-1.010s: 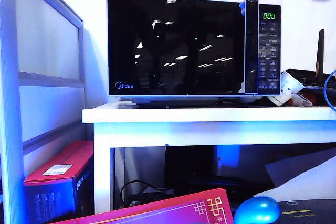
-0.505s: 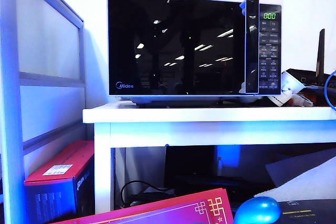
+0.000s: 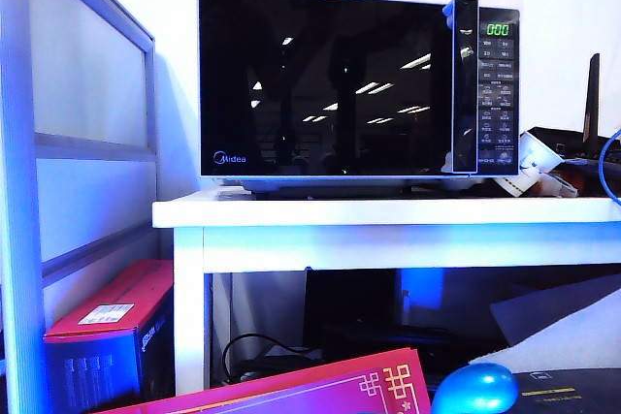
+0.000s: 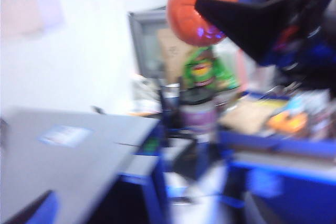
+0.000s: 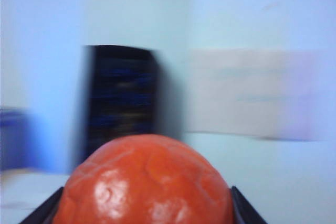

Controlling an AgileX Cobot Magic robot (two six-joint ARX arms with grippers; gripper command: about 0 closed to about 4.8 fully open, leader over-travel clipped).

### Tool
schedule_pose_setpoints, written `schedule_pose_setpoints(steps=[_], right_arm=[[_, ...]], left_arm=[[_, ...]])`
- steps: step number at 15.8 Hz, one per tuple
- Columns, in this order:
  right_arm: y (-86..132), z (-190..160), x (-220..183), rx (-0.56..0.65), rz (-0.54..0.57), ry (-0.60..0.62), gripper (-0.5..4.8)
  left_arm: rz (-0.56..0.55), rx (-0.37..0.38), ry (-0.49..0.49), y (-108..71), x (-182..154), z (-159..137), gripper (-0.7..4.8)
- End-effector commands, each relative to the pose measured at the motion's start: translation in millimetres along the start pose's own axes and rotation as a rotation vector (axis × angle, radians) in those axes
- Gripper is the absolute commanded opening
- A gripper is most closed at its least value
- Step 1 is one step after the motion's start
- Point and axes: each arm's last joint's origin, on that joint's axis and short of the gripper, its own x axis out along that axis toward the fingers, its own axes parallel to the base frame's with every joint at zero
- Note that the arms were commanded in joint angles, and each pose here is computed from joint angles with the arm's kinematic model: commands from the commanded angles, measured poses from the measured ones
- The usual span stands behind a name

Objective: Open the microwave door, place the orange inside the microwave, then close the microwave door.

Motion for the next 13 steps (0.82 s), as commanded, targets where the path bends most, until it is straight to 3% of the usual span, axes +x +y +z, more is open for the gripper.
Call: schedule_pose_setpoints(steps=[1, 5, 8, 11, 13], right_arm=[[13.4, 5.8, 1.0, 0.147, 0.19, 0.007, 1.39], [20.9, 5.4, 1.8, 0.24, 0.305, 0.039, 1.39], [22.0, 3.4, 2.5, 0.247, 0.306, 0.052, 1.39], [22.5, 4.5, 2.1, 0.241, 0.32, 0.054, 1.39], [22.0, 7.7, 1.1, 0.227, 0.315, 0.037, 1.39]], left_arm=[[0.014, 0.174, -0.059, -0.5, -4.7, 13.3, 4.79], [0.066, 0.236, -0.132, -0.2, -12.7, 30.2, 4.79], [0.128, 0.234, -0.129, 1.5, -13.7, 32.0, 4.79], [0.062, 0.175, -0.127, -0.6, -13.3, 30.4, 4.79], [0.043, 0.093, -0.063, -1.5, -11.5, 22.3, 4.79]])
